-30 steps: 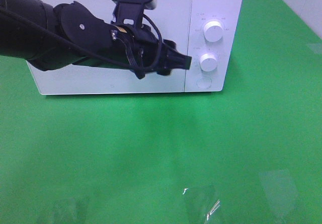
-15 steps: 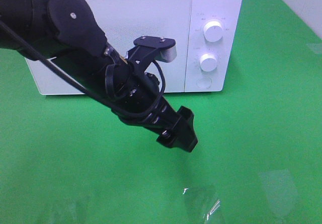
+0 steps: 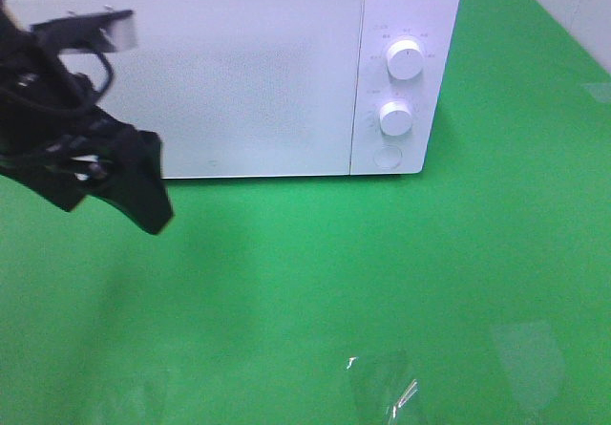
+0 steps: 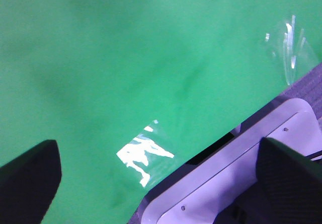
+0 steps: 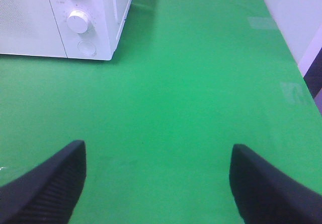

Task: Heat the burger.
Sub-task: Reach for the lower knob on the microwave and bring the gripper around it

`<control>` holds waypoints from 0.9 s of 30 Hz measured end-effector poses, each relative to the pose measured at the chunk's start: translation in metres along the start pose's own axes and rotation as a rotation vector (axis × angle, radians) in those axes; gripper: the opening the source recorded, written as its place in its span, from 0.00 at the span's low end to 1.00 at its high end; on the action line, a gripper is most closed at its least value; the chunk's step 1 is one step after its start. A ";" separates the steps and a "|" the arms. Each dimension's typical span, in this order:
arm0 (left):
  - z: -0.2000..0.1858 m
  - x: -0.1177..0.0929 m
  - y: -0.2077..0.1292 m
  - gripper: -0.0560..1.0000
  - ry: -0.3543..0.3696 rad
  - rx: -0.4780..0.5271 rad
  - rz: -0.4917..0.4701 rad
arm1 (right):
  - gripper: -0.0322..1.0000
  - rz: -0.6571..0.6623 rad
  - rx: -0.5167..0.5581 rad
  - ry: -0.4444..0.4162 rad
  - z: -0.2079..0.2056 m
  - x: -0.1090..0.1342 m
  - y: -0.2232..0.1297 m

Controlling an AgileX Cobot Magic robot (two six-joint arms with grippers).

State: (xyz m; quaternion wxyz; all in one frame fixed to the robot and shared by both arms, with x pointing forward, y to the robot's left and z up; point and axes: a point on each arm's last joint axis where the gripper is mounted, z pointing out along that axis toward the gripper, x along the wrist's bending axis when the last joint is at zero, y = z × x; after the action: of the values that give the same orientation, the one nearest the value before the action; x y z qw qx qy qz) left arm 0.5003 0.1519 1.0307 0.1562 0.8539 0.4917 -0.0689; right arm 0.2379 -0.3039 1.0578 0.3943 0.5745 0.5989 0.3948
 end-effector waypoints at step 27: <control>-0.112 0.039 -0.171 0.97 0.387 -0.296 -0.410 | 0.76 0.000 -0.001 0.000 0.000 0.000 0.000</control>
State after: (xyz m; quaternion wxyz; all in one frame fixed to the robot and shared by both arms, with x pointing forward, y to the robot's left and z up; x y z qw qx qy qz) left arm 0.3686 0.3016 1.0917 0.1653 0.7024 0.6787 0.1369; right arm 0.2379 -0.3039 1.0579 0.3945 0.5742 0.5987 0.3951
